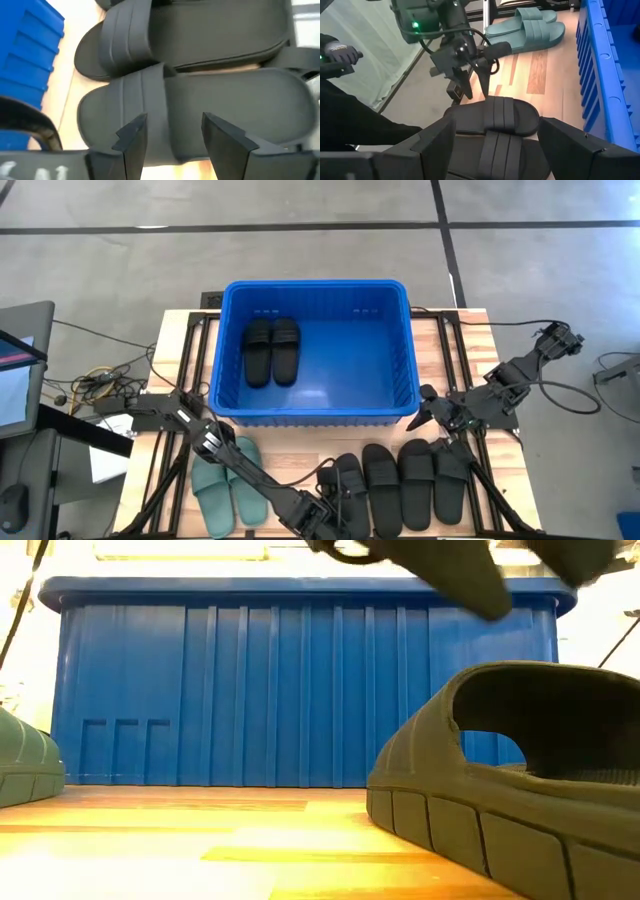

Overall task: Pick and place slides into bin
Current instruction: Put the black slide into the blue bin

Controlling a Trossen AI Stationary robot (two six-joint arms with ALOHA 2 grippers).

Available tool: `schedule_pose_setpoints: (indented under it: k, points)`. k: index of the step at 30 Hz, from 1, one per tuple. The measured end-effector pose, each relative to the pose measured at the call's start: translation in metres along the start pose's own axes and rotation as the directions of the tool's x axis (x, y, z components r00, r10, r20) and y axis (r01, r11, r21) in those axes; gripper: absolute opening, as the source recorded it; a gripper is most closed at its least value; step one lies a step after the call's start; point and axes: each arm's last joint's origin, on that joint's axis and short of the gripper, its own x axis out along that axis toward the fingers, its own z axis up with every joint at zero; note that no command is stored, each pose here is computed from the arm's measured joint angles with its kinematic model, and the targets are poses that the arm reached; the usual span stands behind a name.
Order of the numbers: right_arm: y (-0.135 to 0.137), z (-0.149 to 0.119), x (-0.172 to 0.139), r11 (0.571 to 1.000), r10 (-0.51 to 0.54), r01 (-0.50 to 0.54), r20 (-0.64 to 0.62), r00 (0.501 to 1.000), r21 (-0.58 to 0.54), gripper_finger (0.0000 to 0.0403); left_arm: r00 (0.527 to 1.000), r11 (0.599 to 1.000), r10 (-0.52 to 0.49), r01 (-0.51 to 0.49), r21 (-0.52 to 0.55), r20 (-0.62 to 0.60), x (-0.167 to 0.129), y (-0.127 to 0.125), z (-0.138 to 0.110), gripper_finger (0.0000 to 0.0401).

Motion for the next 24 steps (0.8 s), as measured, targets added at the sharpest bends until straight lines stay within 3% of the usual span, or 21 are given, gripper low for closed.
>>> schedule_pose_setpoints:
  k: [6,11,24]
  points:
    - [0.0,0.0,0.0,1.0,0.0,0.0,0.0,1.0,0.0,0.0265,0.995,0.994,0.097,-0.097,0.05,-0.002,0.006,0.012,0.001,0.0174]
    - [0.0,0.0,0.0,1.0,0.0,0.0,0.0,1.0,0.0,0.0265,1.0,0.992,0.006,-0.003,0.123,-0.026,0.01,0.013,0.006,0.0174]
    - [0.0,0.0,0.0,1.0,0.0,0.0,0.0,1.0,0.002,0.0265,1.0,0.987,-0.008,0.009,0.157,-0.009,0.025,0.002,0.0,0.0174]
